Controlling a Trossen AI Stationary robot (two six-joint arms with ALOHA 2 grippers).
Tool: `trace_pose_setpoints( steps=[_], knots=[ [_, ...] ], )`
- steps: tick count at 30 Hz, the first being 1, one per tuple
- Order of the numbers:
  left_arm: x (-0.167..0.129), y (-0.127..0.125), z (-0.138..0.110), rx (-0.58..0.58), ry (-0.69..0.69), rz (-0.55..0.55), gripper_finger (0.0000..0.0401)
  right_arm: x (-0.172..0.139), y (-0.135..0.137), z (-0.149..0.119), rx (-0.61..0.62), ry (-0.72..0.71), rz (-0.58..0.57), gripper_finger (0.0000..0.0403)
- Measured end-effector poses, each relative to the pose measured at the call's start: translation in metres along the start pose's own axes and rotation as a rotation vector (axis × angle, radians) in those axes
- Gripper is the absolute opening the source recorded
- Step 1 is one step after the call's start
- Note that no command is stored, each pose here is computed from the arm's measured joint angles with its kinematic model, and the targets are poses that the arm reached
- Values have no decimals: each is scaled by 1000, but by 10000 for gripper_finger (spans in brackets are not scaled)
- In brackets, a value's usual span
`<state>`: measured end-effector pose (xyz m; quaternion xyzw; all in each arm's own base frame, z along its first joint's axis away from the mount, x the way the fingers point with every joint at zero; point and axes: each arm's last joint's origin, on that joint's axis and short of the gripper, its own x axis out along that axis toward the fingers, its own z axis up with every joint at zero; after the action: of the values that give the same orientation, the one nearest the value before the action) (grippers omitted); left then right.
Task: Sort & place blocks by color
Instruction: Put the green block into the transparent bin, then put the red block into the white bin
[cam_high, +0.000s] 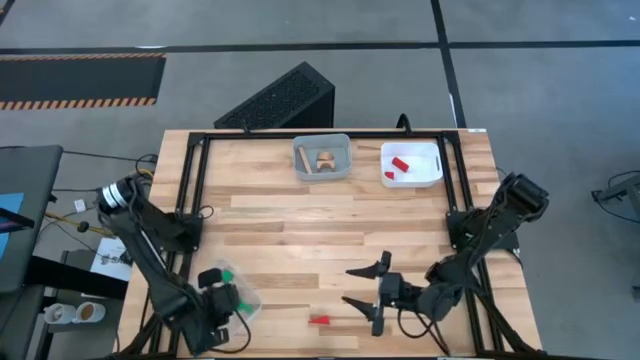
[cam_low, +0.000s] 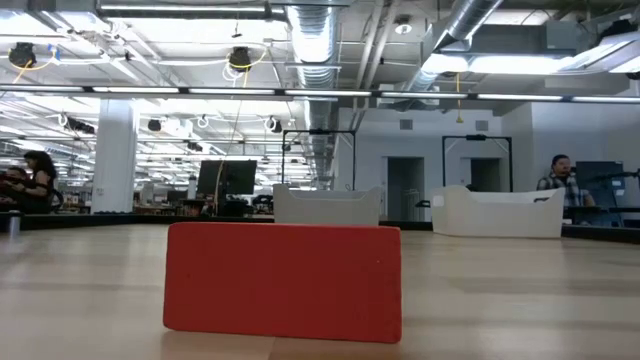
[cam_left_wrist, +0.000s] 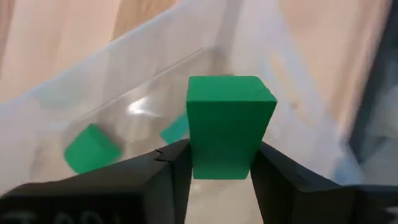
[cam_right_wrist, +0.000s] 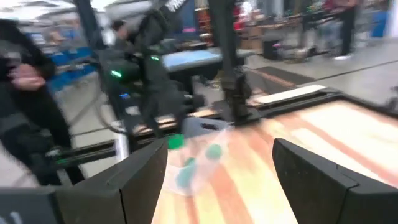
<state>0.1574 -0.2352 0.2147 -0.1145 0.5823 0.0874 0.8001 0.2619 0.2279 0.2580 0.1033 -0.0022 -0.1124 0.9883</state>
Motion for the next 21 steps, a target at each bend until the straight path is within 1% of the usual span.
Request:
trace_pose_setpoints(
  steps=[2,4,7,9,12,14,15,17,19,21],
  knots=[
    [11,-2,-1,20,13,43,134,5,0,-2,21,-2,45,311],
    [17,-3,1,38,35,52,157,10,-1,-2,28,3,82,311],
    [20,-1,5,8,58,60,174,16,-4,-2,47,12,114,311],
    [18,3,9,-15,55,74,179,20,-6,-1,48,21,139,311],
    [11,11,13,7,42,100,189,26,-10,-1,52,32,170,311],
    [2,17,15,7,12,93,196,30,-13,-2,55,58,190,311],
    [-5,19,16,5,-30,82,200,32,-14,-4,59,77,204,311],
    [-21,22,18,5,-178,57,205,38,-17,-11,63,126,227,311],
    [-36,23,15,11,-408,43,209,43,-18,-22,63,172,232,311],
    [-47,23,9,5,-674,37,209,48,-18,-35,67,201,248,311]
  ],
)
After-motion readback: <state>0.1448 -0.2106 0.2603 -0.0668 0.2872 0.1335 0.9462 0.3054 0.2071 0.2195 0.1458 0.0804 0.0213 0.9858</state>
